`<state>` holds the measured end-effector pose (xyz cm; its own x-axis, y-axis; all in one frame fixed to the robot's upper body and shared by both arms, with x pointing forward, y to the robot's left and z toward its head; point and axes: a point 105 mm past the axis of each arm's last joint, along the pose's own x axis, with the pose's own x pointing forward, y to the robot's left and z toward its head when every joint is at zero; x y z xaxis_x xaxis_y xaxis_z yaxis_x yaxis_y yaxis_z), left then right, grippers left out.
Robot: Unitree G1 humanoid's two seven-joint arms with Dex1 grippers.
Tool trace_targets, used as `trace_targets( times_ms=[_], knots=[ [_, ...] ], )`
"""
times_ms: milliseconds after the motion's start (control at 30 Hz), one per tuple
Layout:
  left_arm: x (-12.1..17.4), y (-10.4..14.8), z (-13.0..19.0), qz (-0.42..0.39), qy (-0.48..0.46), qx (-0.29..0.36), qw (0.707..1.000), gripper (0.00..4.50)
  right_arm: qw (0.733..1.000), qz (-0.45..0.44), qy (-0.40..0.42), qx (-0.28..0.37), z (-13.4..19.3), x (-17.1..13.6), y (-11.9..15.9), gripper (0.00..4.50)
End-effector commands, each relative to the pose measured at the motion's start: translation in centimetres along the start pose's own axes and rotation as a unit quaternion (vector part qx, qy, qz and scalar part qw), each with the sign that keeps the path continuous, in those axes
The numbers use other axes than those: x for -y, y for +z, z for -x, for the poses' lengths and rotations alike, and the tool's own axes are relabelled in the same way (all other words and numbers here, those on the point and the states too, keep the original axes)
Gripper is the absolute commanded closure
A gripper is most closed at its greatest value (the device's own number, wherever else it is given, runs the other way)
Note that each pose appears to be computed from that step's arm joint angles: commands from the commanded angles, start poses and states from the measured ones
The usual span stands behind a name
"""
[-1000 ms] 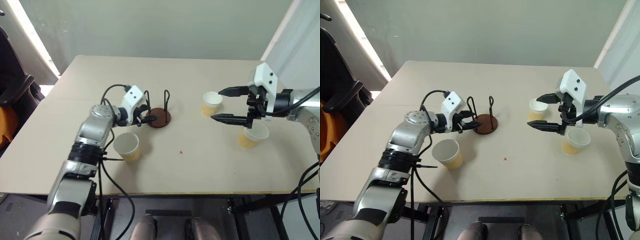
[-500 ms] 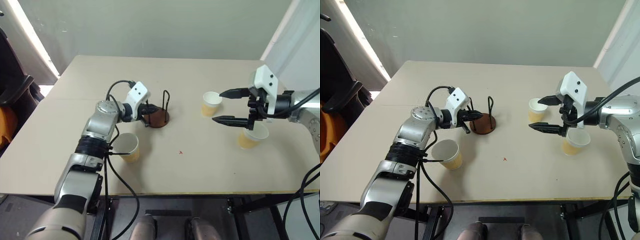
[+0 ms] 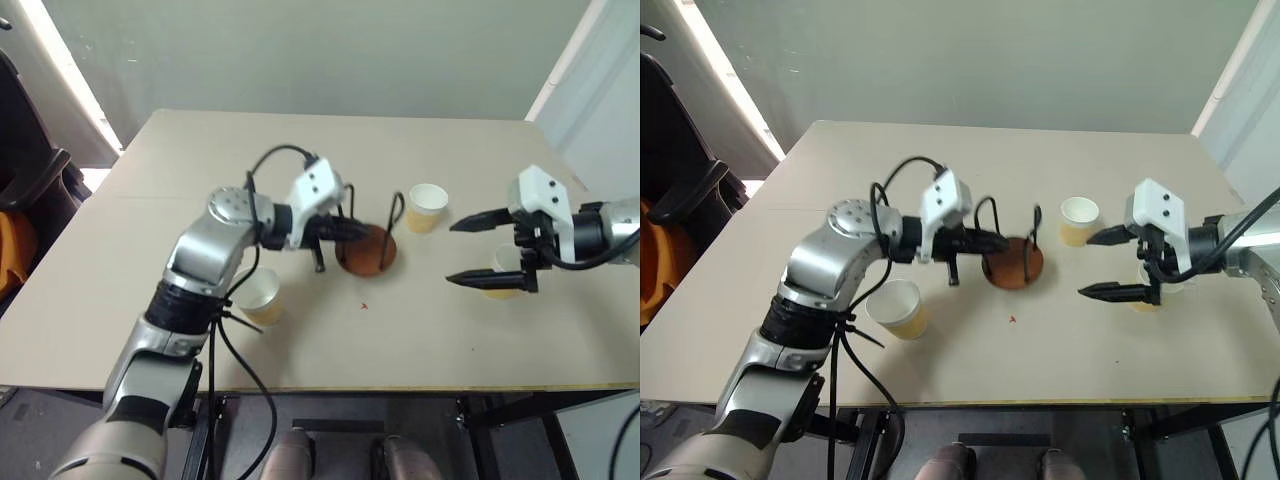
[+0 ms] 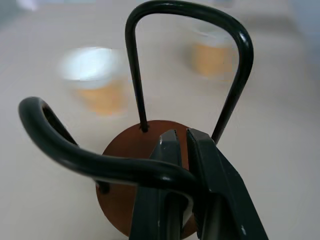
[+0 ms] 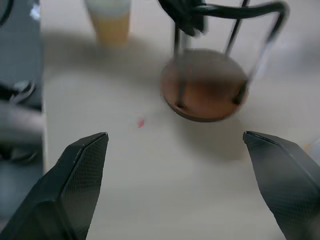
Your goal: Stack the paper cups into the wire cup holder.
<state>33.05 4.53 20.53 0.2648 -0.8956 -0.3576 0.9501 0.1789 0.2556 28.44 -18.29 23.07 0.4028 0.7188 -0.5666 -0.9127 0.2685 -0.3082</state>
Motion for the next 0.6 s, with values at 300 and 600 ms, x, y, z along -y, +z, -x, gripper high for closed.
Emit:
trace_targets(
  times_ms=[300, 600],
  knots=[
    [3.8, -1.4, -1.7, 0.017, -0.050, -0.017, 0.998, 4.46, 1.000, 0.013, -0.010, -0.024, 0.8, -0.5, -0.5, 0.00],
    [4.6, -3.1, -2.3, 0.048, -0.048, -0.044, 0.997, 3.87, 1.000, 0.016, 0.000, -0.026, 0.5, -0.8, -0.4, 0.00]
  ],
)
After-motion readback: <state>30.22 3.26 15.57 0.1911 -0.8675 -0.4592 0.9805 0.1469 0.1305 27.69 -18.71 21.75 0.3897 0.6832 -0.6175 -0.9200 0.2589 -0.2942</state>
